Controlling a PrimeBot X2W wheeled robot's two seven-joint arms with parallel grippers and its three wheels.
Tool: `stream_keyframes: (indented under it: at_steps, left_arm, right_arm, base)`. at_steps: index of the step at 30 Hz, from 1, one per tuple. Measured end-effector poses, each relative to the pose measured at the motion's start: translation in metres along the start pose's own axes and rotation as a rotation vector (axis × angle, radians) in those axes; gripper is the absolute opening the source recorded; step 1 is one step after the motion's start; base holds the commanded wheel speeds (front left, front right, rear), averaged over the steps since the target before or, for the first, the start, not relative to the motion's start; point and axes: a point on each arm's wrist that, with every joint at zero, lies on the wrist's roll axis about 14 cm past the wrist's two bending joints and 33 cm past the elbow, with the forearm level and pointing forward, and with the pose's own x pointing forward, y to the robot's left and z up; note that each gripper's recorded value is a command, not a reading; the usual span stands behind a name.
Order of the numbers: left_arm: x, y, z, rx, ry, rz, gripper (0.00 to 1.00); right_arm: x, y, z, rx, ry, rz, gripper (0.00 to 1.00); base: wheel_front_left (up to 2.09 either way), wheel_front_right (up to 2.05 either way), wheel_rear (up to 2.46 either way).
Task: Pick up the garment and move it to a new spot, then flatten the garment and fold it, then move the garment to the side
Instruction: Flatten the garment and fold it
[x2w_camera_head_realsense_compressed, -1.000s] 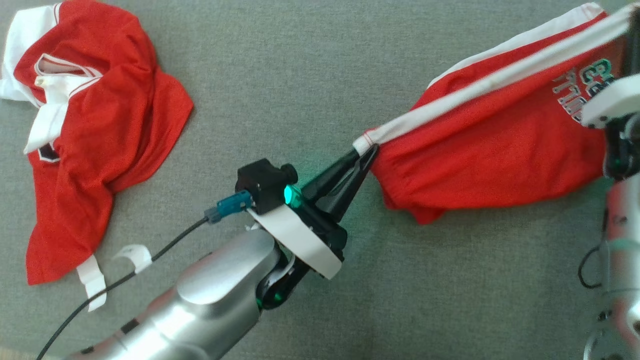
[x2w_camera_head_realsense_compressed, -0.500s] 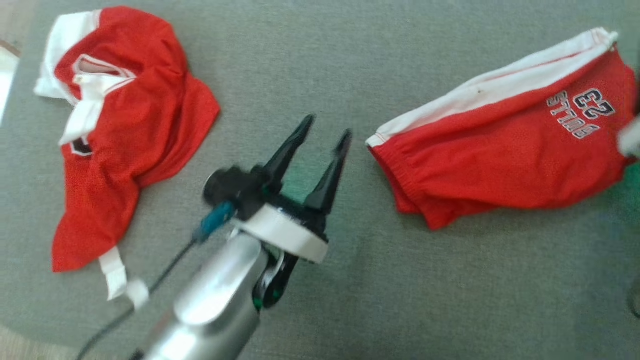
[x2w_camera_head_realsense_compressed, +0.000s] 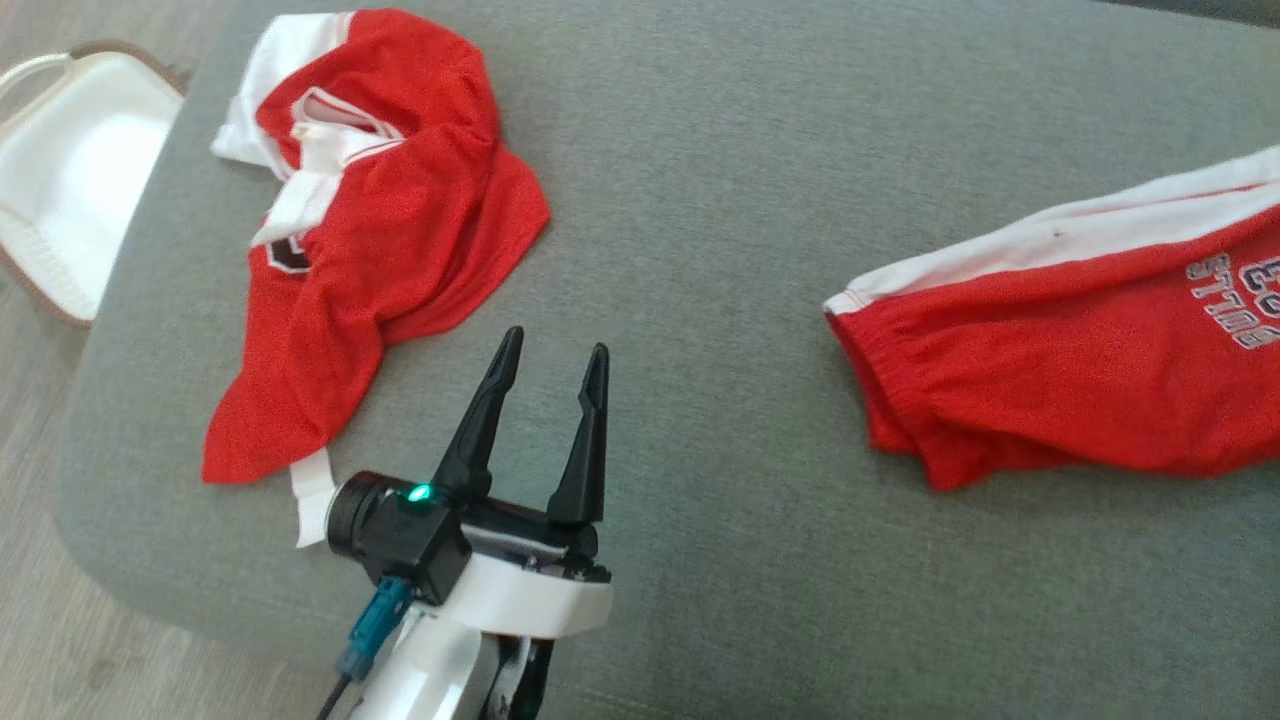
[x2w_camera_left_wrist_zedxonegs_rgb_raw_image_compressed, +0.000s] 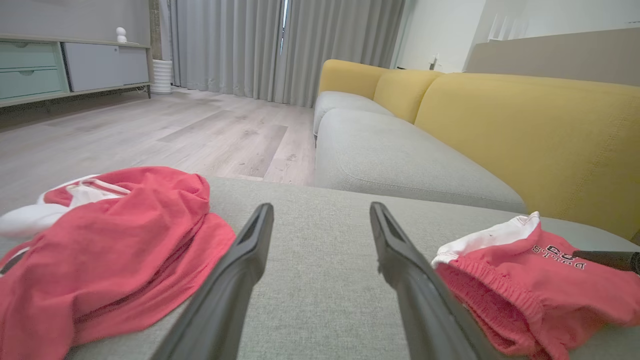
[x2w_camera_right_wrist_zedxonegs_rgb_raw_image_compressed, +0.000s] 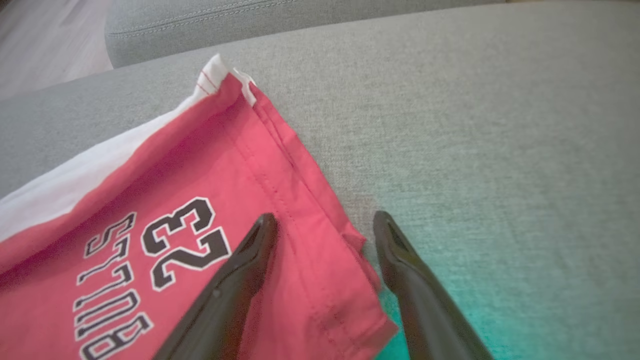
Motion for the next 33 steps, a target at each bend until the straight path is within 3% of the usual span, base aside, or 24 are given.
stream_keyframes:
  at_steps: [2,3,5,16,27,33]
  left_arm:
    - [-0.005,0.004,0.003,-0.002,-0.006,0.017,1.00]
    - [-0.007,0.006,0.003,-0.002,-0.006,0.024,1.00]
    - [-0.008,0.008,0.004,0.000,-0.008,0.032,1.00]
    - [0.002,-0.010,0.003,0.007,-0.015,-0.035,1.00]
    - [0.020,-0.065,0.002,-0.027,-0.027,-0.215,1.00]
    - [0.024,-0.089,-0.004,-0.040,-0.013,-0.294,1.00]
  right_arm:
    - [0.003,0.006,-0.004,0.041,0.036,0.018,1.00]
    - [0.003,0.007,-0.004,0.046,0.045,0.023,0.62]
    - [0.005,0.010,-0.002,0.055,0.047,0.033,0.00]
    - [-0.016,-0.015,0.009,0.050,-0.040,-0.029,0.00]
    - [-0.093,-0.090,-0.012,0.134,-0.096,-0.194,0.00]
    - [-0.124,-0.104,-0.017,0.163,-0.187,-0.243,0.00]
  base:
    - [0.00,0.00,0.00]
    - [0.00,0.00,0.00]
    - [0.00,0.00,0.00]
    - [0.00,0.00,0.00]
    - [0.00,0.00,0.00]
    - [0.00,0.00,0.00]
